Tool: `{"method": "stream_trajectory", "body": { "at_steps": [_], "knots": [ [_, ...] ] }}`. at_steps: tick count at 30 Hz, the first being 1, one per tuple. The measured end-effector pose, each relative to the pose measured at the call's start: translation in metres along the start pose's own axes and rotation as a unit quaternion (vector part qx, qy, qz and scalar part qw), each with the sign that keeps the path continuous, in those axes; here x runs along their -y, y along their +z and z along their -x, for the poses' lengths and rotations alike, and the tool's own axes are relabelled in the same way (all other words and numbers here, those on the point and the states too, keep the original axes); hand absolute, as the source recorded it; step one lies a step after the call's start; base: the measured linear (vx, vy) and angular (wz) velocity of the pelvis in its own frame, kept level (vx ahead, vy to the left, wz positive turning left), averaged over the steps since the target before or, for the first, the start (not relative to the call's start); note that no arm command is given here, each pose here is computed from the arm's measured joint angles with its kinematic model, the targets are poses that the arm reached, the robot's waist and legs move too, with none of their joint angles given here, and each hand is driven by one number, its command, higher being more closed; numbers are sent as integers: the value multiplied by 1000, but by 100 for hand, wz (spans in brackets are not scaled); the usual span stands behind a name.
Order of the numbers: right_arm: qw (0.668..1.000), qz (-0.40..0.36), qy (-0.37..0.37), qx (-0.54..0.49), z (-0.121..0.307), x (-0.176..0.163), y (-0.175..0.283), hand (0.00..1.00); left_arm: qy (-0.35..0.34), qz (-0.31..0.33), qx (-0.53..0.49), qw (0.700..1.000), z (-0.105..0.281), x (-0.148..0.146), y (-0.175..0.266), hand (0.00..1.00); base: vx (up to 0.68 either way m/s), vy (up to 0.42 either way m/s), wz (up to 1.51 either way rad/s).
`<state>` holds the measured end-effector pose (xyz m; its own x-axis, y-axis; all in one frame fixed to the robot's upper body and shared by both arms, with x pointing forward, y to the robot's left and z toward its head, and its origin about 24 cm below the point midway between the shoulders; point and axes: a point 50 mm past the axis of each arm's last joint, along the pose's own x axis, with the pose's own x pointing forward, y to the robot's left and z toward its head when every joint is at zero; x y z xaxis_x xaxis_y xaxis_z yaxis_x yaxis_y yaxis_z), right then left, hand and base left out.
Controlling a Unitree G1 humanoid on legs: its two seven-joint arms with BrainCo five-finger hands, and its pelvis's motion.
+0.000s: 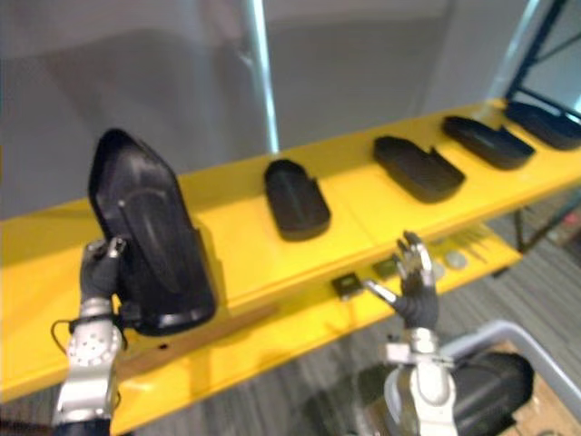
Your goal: Walk over and take plastic housings, then place them on the shelf
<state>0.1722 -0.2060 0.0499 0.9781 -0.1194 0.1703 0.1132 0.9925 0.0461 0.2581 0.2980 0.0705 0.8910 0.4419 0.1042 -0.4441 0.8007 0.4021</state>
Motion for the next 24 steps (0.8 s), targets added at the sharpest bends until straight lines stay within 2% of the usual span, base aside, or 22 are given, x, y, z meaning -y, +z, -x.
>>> {"method": "stream_trajectory", "body": {
  "at_steps": [2,8,11,15,20,24],
  "knots": [
    [1000,20,6,-17,7,6,-3,0,12,-23,-26,999,-16,-15,-5,100,-16,-5,-34],
    [996,30,13,-89,21,16,-24,0,46,-22,-135,990,-68,-57,-3,100,-12,4,-21],
    [993,28,31,-112,24,13,-31,0,48,-27,-196,979,-78,-75,-6,100,15,3,-11],
    [992,20,53,-116,24,2,-33,0,32,-33,-240,970,-86,-79,-2,100,8,2,-6],
    [990,4,85,-112,16,-15,-34,0,7,15,-285,958,-81,-75,-16,100,-11,-7,0],
    [991,-4,76,-112,15,-15,-34,0,-2,16,-307,951,-77,-72,-26,100,-21,-17,1]
  ]
}}
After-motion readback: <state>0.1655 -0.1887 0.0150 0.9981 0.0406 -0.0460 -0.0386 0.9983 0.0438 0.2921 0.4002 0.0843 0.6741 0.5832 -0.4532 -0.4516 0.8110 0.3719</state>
